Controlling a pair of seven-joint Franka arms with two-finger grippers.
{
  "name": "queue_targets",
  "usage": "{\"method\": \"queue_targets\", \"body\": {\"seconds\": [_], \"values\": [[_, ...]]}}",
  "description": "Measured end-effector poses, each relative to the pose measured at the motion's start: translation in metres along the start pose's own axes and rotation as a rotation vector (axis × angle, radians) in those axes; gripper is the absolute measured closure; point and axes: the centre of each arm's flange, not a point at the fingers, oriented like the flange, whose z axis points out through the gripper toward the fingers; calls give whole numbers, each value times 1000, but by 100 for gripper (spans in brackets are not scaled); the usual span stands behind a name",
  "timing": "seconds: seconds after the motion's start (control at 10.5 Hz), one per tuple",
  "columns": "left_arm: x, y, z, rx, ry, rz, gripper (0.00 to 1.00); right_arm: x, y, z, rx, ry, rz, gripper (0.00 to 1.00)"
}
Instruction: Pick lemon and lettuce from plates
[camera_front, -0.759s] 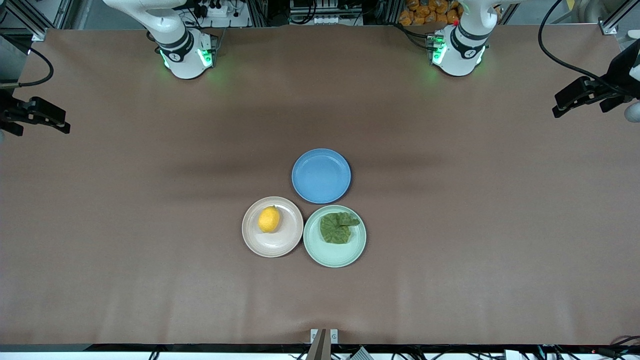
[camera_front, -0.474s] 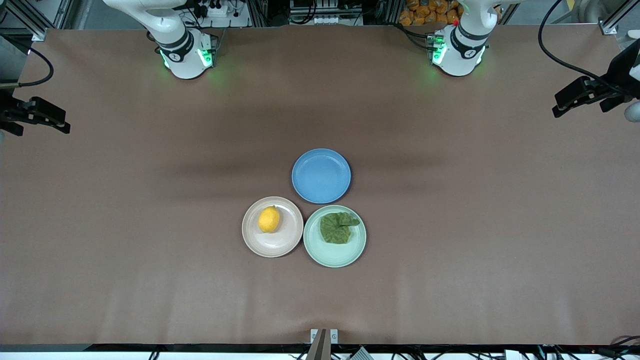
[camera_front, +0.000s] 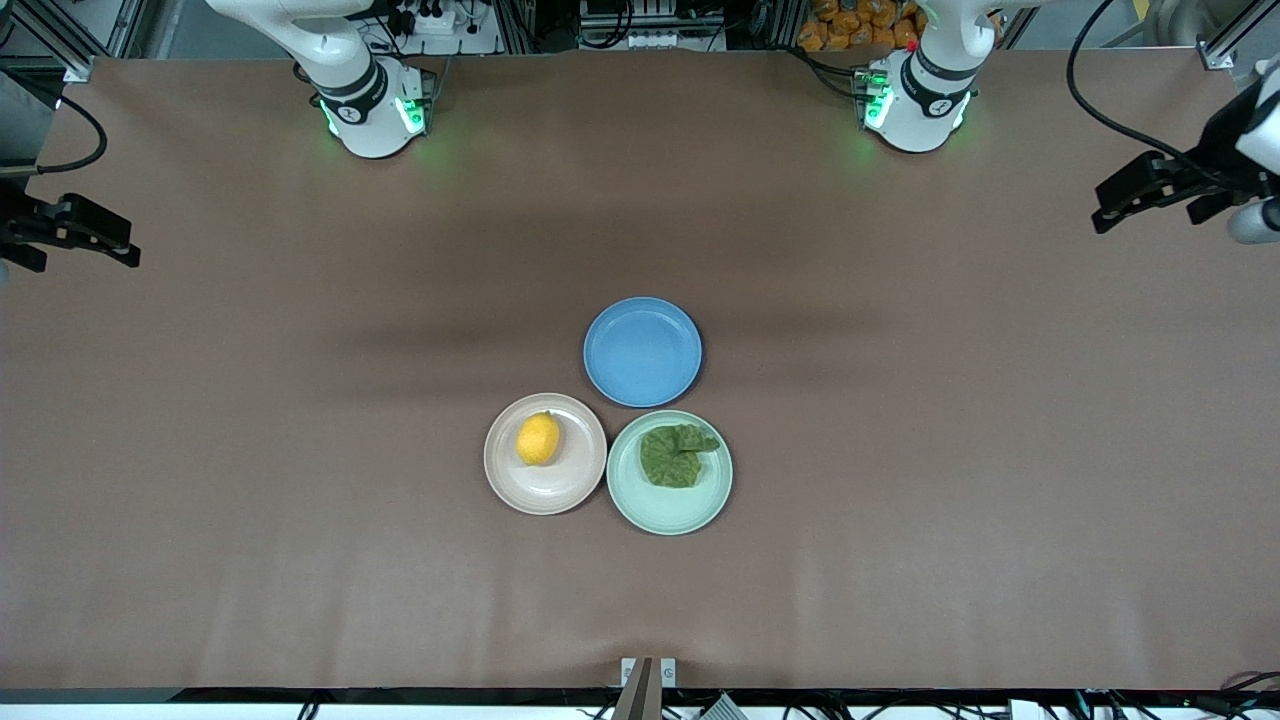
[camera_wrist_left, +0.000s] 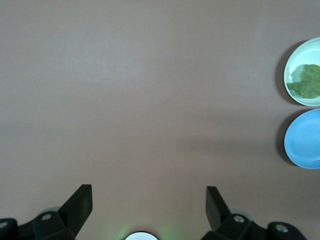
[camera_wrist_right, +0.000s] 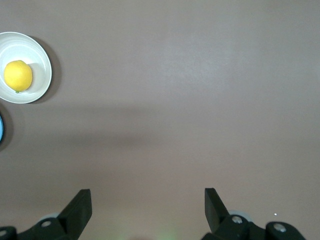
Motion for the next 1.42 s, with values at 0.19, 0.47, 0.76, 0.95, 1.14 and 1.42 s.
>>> {"method": "queue_targets", "body": {"seconds": [0.19, 0.47, 0.76, 0.95, 1.14, 1.42], "values": [[4, 24, 3, -5, 28, 44, 0, 0, 0, 0, 0, 0, 0, 0], [20, 81, 24, -30, 80, 144, 0, 0, 0, 0, 0, 0, 0, 0], [40, 137, 60, -70, 109, 232, 0, 0, -1, 0, 0, 0, -2, 0], [46, 176, 85, -94, 123, 290, 0, 1, -2, -2, -1, 3, -4, 0], [49, 214, 111, -116, 129, 342, 0, 0, -2, -4, -1, 7, -3, 0], [48, 265, 149, -152, 140, 378, 0, 0, -1, -6, -1, 11, -2, 0]]}}
